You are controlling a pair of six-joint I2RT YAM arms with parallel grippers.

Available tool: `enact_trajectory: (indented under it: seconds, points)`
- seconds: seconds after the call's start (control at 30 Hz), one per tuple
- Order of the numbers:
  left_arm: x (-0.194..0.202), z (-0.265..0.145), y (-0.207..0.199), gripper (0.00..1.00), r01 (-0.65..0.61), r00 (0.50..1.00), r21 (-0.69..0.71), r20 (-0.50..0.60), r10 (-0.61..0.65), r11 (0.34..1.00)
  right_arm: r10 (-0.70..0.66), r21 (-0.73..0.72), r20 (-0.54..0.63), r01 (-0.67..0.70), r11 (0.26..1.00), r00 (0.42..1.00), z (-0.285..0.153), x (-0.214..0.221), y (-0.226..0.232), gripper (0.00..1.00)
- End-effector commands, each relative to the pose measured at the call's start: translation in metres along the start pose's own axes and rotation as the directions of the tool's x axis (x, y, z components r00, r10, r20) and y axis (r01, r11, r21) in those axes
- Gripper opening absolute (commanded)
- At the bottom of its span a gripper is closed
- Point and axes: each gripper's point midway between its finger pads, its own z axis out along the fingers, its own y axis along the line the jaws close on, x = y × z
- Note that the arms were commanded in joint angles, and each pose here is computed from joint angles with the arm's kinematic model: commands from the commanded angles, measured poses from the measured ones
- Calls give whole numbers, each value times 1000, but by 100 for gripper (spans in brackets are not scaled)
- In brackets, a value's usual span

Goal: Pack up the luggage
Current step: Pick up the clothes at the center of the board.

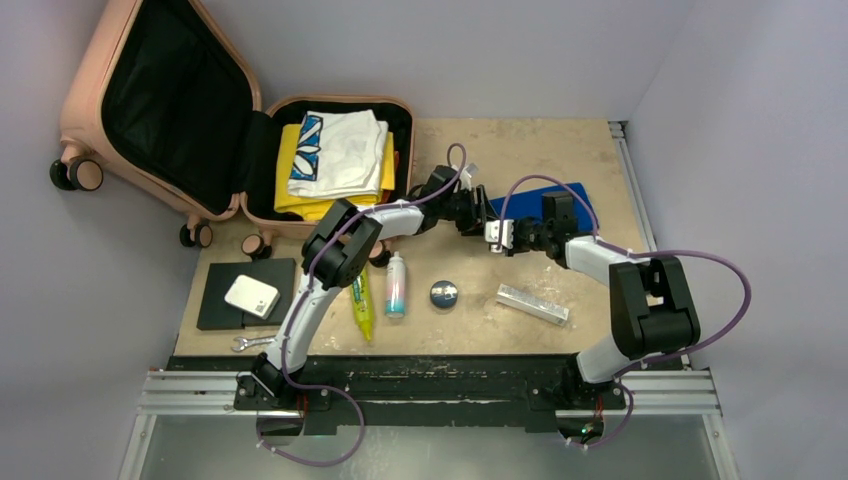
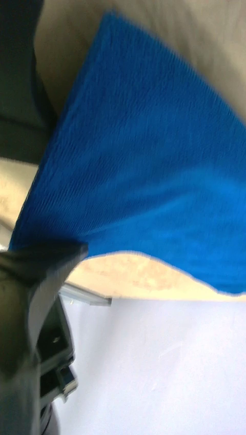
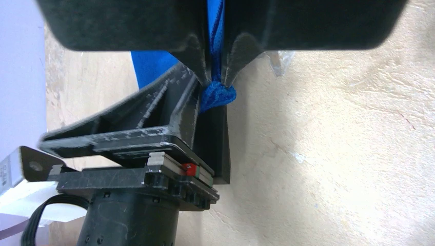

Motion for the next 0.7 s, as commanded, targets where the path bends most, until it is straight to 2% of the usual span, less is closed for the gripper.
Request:
enact_trajectory:
  seconds: [0.0, 0.13, 0.17, 0.3, 0.4, 0.57, 0.67]
  points:
    - [36, -4, 62, 40, 39, 995, -191, -79, -55, 981, -47, 5, -2, 47, 999, 999, -2, -3, -9, 16]
    - [33, -4, 57, 5, 15, 996, -177, -83, -30, 984, -51, -1, -1, 51, 999, 999, -7, -9, -12, 45]
    - [33, -4, 56, 0, 7, 996, -178, -85, -22, 984, -45, -11, -1, 45, 999, 999, -9, -11, -12, 52]
    - [23, -8, 49, 0, -57, 995, -191, -88, 41, 980, 2, -38, 8, -2, 999, 1000, -21, -25, -14, 69]
    - [2, -16, 38, 0, -149, 988, -214, -70, 137, 965, 62, 25, -22, -61, 998, 998, -37, -33, -29, 75]
    - [-45, -43, 24, 0, -330, 942, -324, -47, 333, 887, 173, 182, -60, -160, 970, 983, -69, -48, -58, 77]
    - [-62, -65, 31, 0, -412, 907, -411, -102, 408, 813, 238, 260, -59, -215, 941, 969, -85, -55, -68, 77]
